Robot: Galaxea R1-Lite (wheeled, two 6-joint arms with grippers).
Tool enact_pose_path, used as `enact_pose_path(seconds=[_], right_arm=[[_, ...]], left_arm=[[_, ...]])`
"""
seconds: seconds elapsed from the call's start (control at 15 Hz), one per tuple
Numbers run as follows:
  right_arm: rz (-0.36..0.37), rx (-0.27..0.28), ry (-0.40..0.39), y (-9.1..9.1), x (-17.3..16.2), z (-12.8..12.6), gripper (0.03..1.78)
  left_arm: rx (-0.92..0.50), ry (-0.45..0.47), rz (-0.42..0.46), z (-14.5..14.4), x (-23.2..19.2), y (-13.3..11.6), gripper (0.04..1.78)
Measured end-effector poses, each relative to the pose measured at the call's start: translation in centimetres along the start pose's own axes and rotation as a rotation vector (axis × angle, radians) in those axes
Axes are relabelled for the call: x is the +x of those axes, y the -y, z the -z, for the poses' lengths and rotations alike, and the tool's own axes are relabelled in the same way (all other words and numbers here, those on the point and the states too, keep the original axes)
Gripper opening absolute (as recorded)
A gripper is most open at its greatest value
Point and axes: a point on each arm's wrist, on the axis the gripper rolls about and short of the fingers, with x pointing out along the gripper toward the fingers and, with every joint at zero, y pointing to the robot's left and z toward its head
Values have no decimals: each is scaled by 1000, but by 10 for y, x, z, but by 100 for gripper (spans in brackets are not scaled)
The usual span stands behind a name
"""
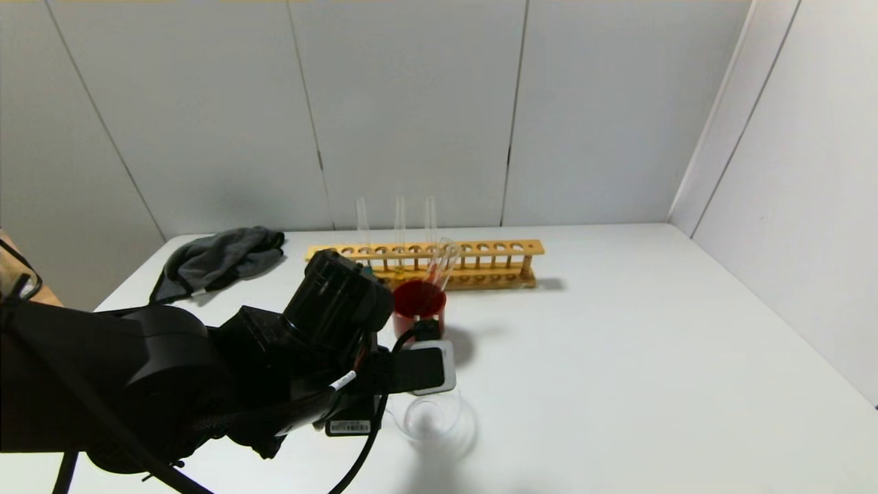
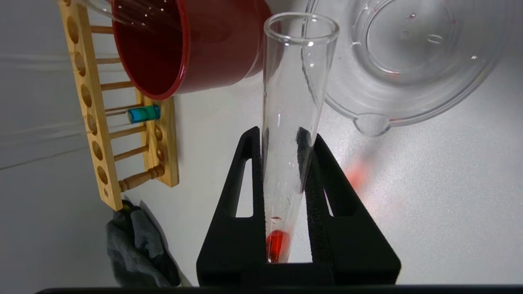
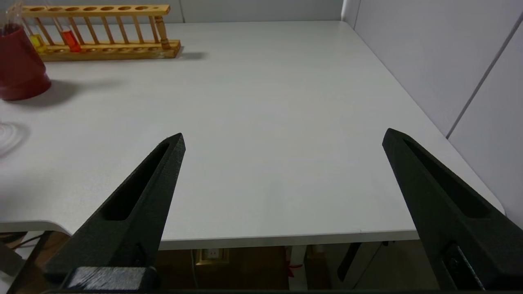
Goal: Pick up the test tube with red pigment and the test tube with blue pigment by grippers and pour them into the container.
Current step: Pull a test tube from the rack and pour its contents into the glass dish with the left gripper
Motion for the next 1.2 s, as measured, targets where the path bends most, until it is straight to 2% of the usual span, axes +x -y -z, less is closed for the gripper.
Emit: enact_pose_path(seconds=[0.67,0.93,1.2], right_arm=[[0,0,0,0,0,0,170],[0,0,0,0,0,0,170],[0,0,0,0,0,0,170]], left_arm=[[80,-104,16,-2,3,7,33],[118,-101,24,-7,2,7,33],[149,-147,13,-8,2,10,33]])
